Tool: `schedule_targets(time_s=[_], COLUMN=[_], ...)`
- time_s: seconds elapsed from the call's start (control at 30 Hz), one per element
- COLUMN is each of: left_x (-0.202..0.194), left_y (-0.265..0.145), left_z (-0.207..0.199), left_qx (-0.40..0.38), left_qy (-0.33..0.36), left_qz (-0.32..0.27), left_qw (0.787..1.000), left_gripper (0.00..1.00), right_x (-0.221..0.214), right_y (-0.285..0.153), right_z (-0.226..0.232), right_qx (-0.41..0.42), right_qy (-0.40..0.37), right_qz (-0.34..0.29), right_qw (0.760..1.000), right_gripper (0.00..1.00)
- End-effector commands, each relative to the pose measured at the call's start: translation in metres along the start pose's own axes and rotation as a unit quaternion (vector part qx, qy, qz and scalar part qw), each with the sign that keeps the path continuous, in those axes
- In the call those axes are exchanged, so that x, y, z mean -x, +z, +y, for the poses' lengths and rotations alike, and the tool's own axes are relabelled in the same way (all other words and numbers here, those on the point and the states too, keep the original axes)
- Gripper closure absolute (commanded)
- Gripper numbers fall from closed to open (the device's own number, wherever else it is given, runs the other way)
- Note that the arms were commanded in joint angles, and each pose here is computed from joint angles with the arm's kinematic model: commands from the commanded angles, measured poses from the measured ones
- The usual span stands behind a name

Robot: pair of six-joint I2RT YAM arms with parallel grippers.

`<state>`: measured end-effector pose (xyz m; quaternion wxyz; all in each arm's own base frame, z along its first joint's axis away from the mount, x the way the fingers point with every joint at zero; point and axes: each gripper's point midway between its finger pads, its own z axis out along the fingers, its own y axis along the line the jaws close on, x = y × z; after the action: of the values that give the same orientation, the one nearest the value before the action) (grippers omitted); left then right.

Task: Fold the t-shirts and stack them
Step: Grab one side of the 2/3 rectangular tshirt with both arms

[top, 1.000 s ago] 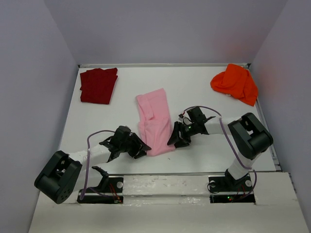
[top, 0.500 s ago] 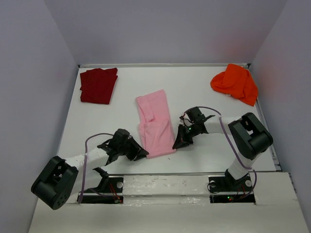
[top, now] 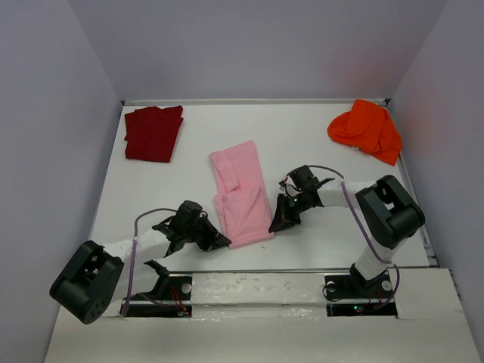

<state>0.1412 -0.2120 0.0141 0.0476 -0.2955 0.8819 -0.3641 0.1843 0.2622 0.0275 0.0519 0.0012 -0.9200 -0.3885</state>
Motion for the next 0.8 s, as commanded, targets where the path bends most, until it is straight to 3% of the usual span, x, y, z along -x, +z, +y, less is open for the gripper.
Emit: schedule_targets(time_s=[0.0, 0.37, 0.77], left_x=[-0.007, -0.013, -0.009], left_y=[-0.002, -0.033, -0.061], left_z=[0.020, -0.022, -0.058], left_qx=[0.063, 0.029, 0.030], left_qy=[0.019, 0.038, 0.067], left_qz=[0.021, 0.019, 0.004], left_qw=[0.998, 0.999, 0.997], left_gripper=[1.00, 1.00, 1.00], right_x=[0.002, -0.002, -0.014], right_y=[-0.009, -0.058, -0.073], right_z=[0.021, 0.079, 0.088], right_qx=[0.018, 0.049, 0.049], right_qy=[-0.013, -0.045, -0.044], right_qz=[0.005, -0.011, -0.001], right_qw=[1.000, 0.998, 0.998], right_gripper=[1.00, 1.00, 1.00])
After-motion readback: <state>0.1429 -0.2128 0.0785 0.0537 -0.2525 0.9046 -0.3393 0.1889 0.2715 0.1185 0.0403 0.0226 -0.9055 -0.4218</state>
